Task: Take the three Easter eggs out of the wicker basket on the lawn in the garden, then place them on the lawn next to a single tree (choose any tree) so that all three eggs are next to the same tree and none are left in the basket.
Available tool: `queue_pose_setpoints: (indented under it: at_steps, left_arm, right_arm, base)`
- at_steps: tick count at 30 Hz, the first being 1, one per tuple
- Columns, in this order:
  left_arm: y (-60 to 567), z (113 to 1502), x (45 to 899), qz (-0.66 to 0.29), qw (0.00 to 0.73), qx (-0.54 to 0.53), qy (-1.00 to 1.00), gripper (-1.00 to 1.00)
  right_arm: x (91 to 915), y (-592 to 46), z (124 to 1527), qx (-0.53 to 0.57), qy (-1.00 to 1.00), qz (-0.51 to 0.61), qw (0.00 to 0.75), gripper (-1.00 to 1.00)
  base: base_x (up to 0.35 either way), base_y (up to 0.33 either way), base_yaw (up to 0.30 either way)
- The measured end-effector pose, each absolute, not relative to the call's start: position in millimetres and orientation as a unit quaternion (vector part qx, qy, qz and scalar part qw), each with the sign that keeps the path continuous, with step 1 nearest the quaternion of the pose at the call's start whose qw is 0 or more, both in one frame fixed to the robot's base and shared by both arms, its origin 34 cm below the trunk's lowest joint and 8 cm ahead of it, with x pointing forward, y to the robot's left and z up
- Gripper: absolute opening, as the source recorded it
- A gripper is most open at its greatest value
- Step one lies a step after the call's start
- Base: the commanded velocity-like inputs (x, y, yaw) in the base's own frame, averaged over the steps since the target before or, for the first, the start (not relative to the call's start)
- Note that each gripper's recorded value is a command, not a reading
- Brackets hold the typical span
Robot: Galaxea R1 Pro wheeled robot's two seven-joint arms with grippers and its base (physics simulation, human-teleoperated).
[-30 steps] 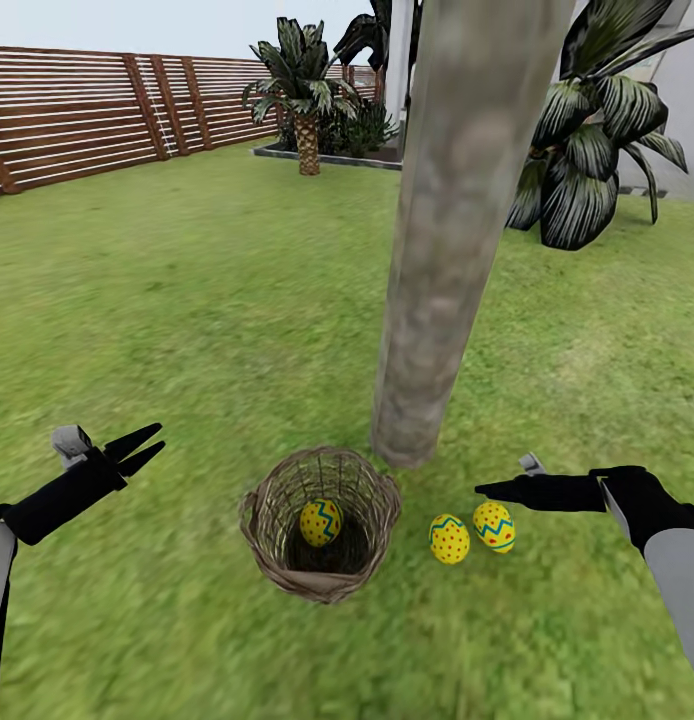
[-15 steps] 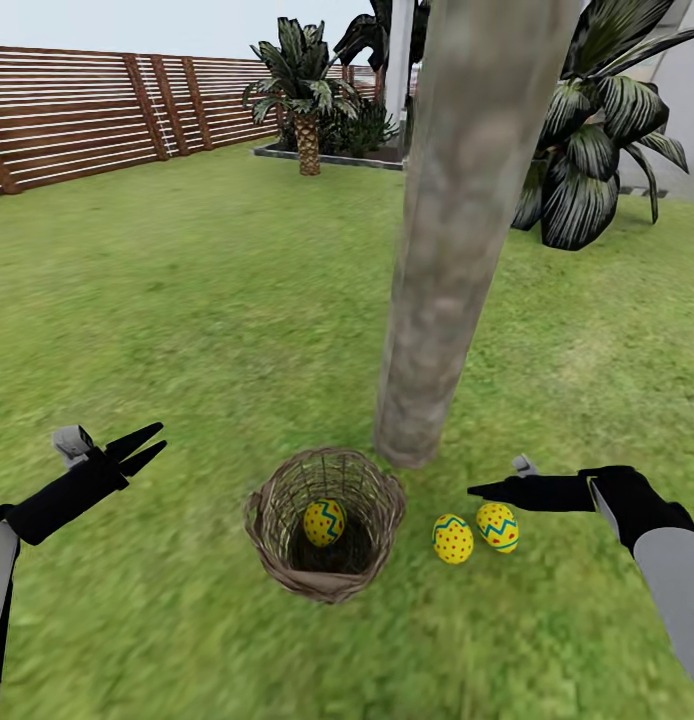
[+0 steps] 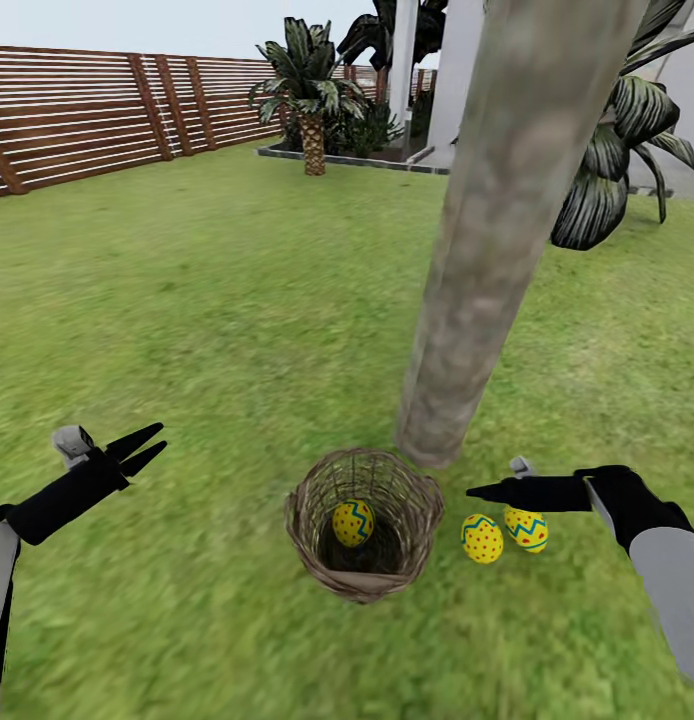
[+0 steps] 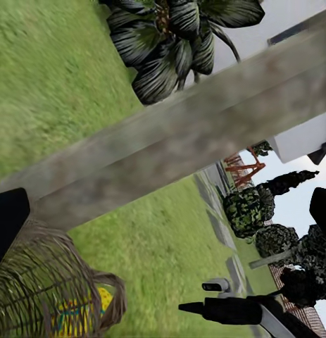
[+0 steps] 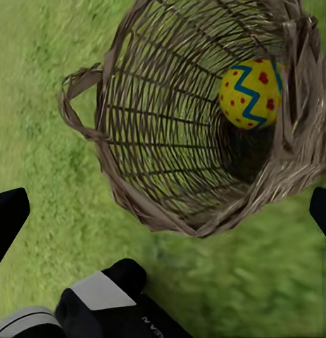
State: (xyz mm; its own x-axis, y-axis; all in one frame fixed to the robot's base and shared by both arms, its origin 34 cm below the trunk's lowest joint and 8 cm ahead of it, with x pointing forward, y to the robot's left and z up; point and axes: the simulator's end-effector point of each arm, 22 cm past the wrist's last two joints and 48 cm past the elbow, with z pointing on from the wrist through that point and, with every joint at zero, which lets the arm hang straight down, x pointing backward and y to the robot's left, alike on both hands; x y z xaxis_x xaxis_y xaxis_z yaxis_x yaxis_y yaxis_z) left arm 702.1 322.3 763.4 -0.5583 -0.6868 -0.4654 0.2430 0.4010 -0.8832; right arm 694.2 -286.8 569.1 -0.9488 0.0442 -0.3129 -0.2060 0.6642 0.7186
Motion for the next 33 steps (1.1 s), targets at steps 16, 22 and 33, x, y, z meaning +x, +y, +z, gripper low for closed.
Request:
queue_pose_setpoints:
  at_steps: [16, 22, 33]
  left_arm:
    - [319, 762, 702, -0.524, 0.441, -0.154, 0.712, 1.0]
    - [319, 763, 702, -0.524, 0.441, -0.153, 0.712, 1.0]
    - [319, 768, 702, -0.526, 0.444, -0.151, 0.71, 1.0]
  right_arm:
    - [708, -175, 487, -0.114, 0.958, 0.227, 0.132, 1.0]
    - [723, -165, 475, -0.114, 0.974, 0.126, 0.147, 1.0]
    - [726, -156, 481, -0.094, 0.974, 0.136, 0.153, 1.0]
  base:
    - [0.0, 0.154, 0.0]
    - [0.0, 0.008, 0.0]
    - [0.071, 0.246, -0.12]
